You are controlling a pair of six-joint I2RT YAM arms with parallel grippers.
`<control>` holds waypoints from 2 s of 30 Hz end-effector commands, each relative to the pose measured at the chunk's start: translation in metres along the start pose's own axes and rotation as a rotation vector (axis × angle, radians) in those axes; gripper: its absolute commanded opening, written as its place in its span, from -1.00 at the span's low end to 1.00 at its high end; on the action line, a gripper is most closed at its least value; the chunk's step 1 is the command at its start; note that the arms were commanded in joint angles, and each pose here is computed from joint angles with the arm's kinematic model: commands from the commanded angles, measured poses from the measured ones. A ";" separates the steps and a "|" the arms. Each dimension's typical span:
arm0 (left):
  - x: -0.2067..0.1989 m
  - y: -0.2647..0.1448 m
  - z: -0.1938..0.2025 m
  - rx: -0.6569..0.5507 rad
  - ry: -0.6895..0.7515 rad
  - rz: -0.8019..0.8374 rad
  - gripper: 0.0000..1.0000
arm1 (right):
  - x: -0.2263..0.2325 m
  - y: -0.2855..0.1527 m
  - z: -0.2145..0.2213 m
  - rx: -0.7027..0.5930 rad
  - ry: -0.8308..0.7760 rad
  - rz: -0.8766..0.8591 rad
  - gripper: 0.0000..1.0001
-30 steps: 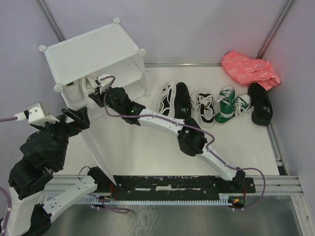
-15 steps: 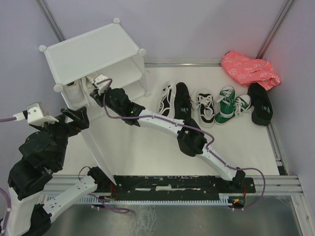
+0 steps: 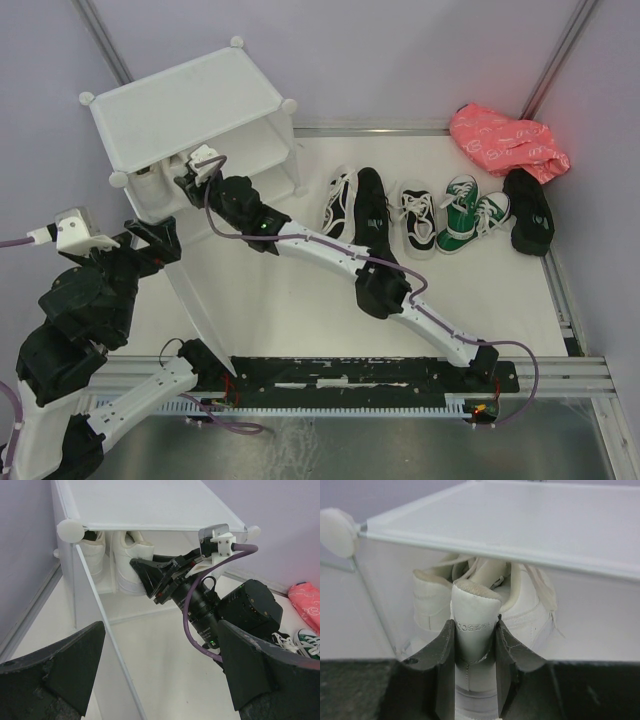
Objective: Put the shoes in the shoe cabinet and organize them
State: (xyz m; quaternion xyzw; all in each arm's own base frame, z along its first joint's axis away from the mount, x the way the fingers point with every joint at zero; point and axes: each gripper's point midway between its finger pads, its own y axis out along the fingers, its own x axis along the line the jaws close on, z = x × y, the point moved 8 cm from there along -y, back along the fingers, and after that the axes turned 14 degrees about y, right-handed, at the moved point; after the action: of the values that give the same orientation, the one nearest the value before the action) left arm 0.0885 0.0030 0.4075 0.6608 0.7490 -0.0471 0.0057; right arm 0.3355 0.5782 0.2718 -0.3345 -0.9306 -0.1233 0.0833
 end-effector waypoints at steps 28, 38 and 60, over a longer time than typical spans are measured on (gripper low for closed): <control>-0.004 0.007 -0.003 -0.008 0.035 -0.018 0.98 | -0.070 0.009 0.037 -0.147 0.034 0.214 -1.00; -0.008 0.009 -0.003 -0.004 0.031 -0.010 0.98 | -0.076 0.009 0.057 -0.087 0.112 0.177 -0.01; -0.061 0.051 -0.027 0.063 0.145 0.031 0.85 | -0.077 -0.091 0.001 0.113 0.157 0.112 0.99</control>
State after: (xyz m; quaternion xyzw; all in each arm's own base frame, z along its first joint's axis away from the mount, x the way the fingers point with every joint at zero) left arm 0.1341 -0.0382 0.4187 0.6702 0.7391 -0.0375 -0.0564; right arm 0.3422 0.4800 0.2023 -0.3791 -0.9026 -0.0963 0.1797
